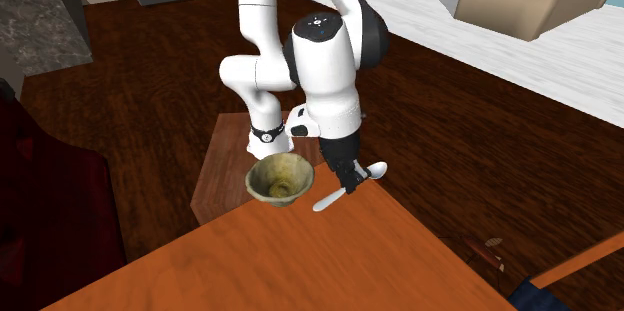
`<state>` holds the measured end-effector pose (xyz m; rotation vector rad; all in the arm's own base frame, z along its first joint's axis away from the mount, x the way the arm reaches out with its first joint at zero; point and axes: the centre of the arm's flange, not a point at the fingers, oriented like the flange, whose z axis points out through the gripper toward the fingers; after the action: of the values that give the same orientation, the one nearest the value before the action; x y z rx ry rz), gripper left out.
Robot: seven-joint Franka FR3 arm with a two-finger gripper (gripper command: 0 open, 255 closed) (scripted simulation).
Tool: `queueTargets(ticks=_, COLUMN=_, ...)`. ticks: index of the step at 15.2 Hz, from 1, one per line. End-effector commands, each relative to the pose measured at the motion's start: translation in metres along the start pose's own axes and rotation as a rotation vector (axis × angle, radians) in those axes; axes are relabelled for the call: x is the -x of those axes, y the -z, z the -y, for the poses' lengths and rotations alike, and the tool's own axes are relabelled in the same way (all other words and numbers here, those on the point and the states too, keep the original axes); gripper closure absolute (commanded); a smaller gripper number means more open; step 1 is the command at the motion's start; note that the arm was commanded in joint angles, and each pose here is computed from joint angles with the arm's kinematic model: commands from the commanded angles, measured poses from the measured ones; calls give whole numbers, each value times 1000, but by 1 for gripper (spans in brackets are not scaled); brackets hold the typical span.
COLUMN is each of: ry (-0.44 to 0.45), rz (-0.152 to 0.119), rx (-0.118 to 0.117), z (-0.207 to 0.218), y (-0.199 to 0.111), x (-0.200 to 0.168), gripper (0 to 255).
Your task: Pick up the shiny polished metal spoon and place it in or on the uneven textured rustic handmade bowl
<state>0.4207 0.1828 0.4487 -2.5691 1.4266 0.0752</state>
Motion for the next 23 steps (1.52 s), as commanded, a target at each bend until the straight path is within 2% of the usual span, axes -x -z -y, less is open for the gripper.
queueTargets(ticks=1, ry=0, rz=0, rx=1, z=1, y=10, x=2, gripper=255)
queueTargets(ticks=10, ry=0, rz=0, rx=1, z=8, y=55, x=9, gripper=255)
queueTargets(ticks=23, ry=0, rz=0, rx=1, z=-123, y=100, x=-93, gripper=255)
